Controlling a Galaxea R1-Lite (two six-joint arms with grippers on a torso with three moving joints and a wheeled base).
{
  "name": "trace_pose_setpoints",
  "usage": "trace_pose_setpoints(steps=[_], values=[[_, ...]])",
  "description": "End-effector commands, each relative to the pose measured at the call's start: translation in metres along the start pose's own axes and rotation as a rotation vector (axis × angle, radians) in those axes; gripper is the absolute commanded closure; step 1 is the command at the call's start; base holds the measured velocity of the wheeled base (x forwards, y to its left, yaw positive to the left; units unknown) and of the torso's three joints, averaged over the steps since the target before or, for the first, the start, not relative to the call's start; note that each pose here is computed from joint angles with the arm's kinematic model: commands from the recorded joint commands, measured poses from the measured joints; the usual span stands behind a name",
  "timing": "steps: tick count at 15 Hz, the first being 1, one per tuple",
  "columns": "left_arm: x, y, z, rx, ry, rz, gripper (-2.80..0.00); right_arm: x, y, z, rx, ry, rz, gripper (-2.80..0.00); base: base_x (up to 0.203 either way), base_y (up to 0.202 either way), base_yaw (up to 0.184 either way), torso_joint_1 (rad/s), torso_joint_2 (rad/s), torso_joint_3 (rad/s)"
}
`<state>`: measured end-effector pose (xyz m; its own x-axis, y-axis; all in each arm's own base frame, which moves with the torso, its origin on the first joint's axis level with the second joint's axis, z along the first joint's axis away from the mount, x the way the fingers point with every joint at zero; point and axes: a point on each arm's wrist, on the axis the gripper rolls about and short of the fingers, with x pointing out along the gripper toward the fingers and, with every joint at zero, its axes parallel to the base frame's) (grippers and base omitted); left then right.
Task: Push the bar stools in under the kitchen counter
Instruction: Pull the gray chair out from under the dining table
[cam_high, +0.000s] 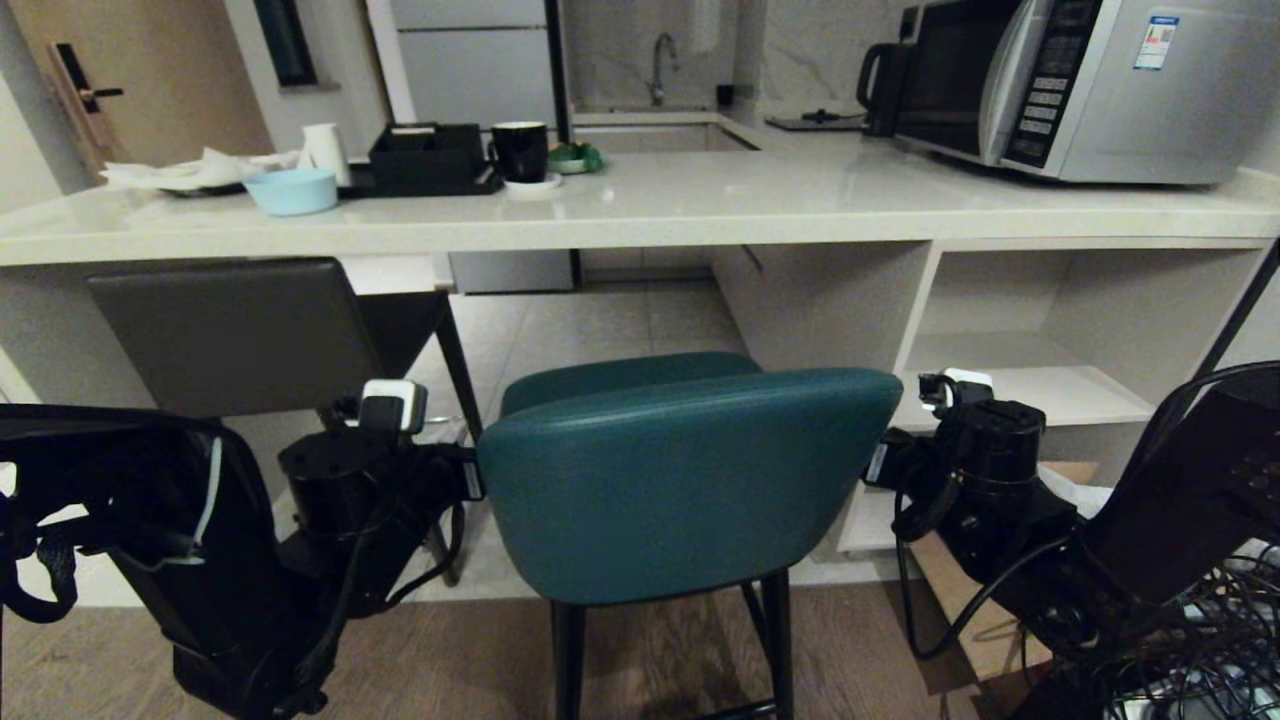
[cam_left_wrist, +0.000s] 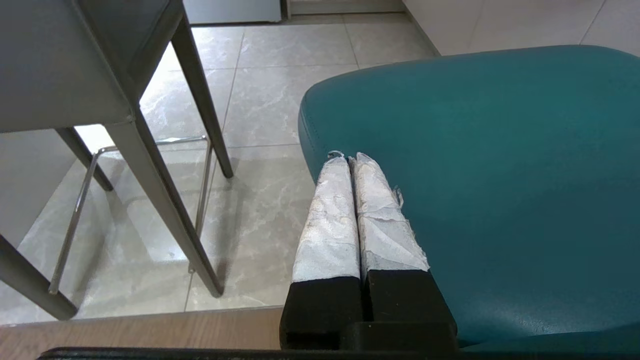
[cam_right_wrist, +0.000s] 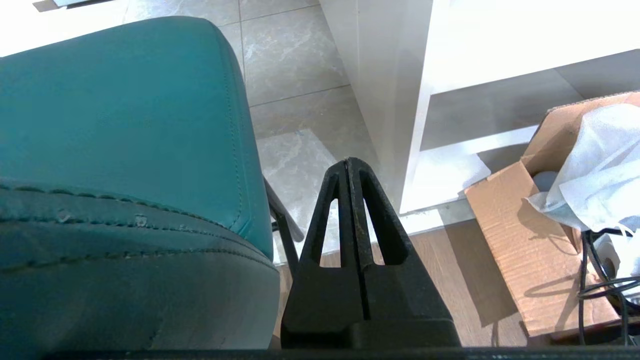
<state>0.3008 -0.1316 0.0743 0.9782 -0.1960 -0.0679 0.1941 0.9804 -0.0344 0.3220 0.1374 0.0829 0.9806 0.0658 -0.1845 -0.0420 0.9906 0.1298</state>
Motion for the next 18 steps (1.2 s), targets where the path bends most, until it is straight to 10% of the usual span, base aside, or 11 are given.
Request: trace_pose_setpoints(steps=[1,18], values=[[-0.012,-0.05,-0.001,0.003,-0.012,-0.152,0.0,0.003,0.0,0.002,0.006,-0.009,-0.004,0.0,0.0,0.0,0.0,0.0,0.0,0.0],[-0.032,0.075,0.011,-0.05,0.014,0.263,0.0,-0.044,-0.057,0.02,0.077,-0.026,-0.141,0.0,0.0,0.0,0.0,0.0,0.0,0.0]])
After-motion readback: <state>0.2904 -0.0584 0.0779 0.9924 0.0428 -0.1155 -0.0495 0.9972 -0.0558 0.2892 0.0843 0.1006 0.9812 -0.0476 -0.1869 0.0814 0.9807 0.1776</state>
